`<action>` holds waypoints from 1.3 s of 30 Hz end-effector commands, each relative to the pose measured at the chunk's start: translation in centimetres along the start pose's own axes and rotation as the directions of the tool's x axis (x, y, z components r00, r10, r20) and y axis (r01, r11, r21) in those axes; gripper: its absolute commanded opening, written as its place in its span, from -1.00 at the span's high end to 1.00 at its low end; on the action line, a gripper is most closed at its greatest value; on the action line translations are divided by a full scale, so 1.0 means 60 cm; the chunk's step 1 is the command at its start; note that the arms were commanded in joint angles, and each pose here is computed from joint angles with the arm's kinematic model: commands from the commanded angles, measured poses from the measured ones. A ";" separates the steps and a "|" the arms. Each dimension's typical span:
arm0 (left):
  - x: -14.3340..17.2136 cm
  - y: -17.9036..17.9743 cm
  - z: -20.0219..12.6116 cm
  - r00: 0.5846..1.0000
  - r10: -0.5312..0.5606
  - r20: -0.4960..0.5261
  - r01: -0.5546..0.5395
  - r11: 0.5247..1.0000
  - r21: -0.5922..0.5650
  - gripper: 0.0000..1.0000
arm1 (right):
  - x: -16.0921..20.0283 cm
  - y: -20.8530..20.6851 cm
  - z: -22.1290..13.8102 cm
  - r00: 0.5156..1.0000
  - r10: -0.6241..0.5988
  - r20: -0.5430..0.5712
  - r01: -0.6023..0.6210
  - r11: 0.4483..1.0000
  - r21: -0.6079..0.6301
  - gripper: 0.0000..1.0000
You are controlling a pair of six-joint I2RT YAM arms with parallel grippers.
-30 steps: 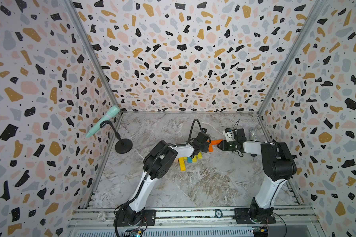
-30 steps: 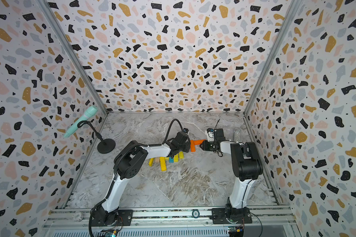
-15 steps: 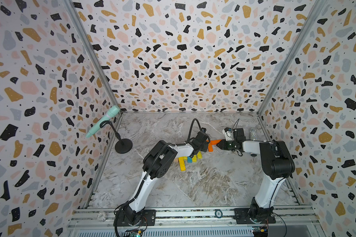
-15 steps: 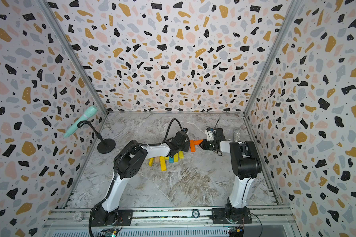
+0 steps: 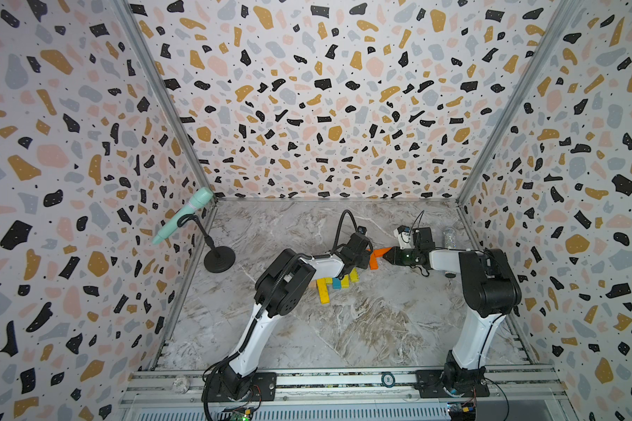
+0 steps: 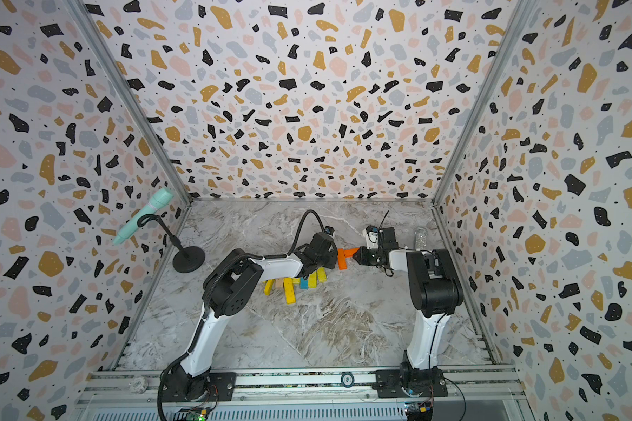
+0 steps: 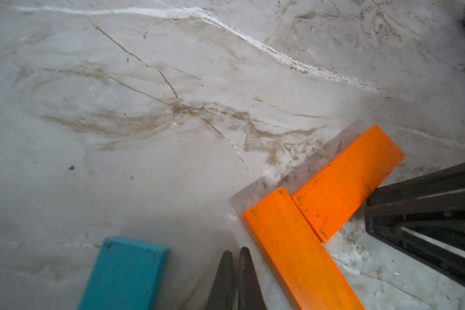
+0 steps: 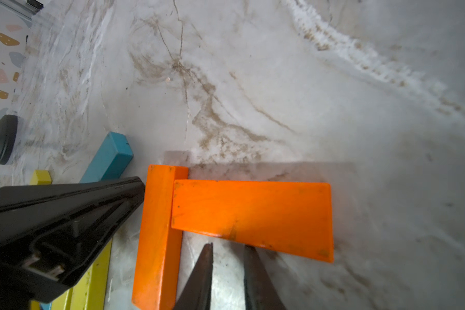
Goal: Assemble the number 6 with building blocks
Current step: Assemble the building block at the center of the board, then pick up the building block from the center of the board.
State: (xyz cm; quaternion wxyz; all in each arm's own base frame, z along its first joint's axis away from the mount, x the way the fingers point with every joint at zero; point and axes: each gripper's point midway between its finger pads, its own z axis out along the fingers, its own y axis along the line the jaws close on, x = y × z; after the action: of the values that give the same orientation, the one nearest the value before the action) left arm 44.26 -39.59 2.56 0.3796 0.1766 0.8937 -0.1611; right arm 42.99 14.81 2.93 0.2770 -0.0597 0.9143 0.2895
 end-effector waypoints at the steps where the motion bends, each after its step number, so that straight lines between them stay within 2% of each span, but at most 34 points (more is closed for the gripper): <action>1: 0.012 0.001 0.015 1.000 0.016 -0.021 -0.015 1.000 0.014 1.00 | 0.024 -0.011 0.012 0.998 0.037 -0.053 -0.035 0.999 0.022 0.53; 10: 0.015 0.000 0.019 0.999 0.023 -0.026 -0.022 1.000 0.017 1.00 | 0.023 -0.010 0.010 0.998 0.041 -0.043 -0.040 0.999 0.021 0.53; 17: -0.003 -0.003 0.012 1.000 0.031 -0.004 -0.031 0.999 0.020 1.00 | -0.014 0.028 -0.035 0.999 0.007 0.040 -0.006 1.000 -0.015 0.49; 23: -0.077 0.000 -0.034 0.995 0.052 0.083 -0.051 0.999 -0.014 1.00 | -0.048 0.088 -0.113 0.987 -0.060 0.151 0.067 0.997 -0.045 0.38; 28: -0.190 0.007 -0.153 0.967 0.051 0.249 -0.041 0.998 -0.047 0.87 | -0.020 0.134 -0.137 0.982 -0.146 0.116 0.149 0.989 -0.015 0.19; 30: -0.228 0.019 -0.230 0.941 0.038 0.337 -0.017 0.998 -0.067 0.56 | 0.002 0.157 -0.129 0.978 -0.194 0.077 0.194 0.981 0.014 0.13; 33: -0.249 0.051 -0.338 0.891 0.008 0.455 0.039 0.995 -0.094 0.22 | 0.032 0.193 -0.110 0.968 -0.249 0.019 0.248 0.968 0.032 0.07; 34: -0.240 0.067 -0.361 0.881 0.001 0.472 0.056 0.993 -0.108 0.08 | 0.041 0.204 -0.103 0.964 -0.264 0.003 0.264 0.964 0.033 0.06; 35: -0.240 0.082 -0.394 0.854 -0.016 0.520 0.084 0.991 -0.107 -0.13 | 0.050 0.213 -0.092 0.960 -0.280 -0.018 0.281 0.959 0.041 0.05; 39: -0.176 0.158 -0.457 0.814 -0.032 0.581 0.161 0.972 -0.172 -0.49 | 0.080 0.235 -0.049 0.936 -0.334 -0.107 0.343 0.936 0.079 0.01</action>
State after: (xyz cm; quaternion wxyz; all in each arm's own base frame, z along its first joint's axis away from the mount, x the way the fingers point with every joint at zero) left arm 38.31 -25.10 31.24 0.6414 0.0612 0.7426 -0.1830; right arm 33.33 25.14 10.15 0.2924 -0.2117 0.9000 0.2445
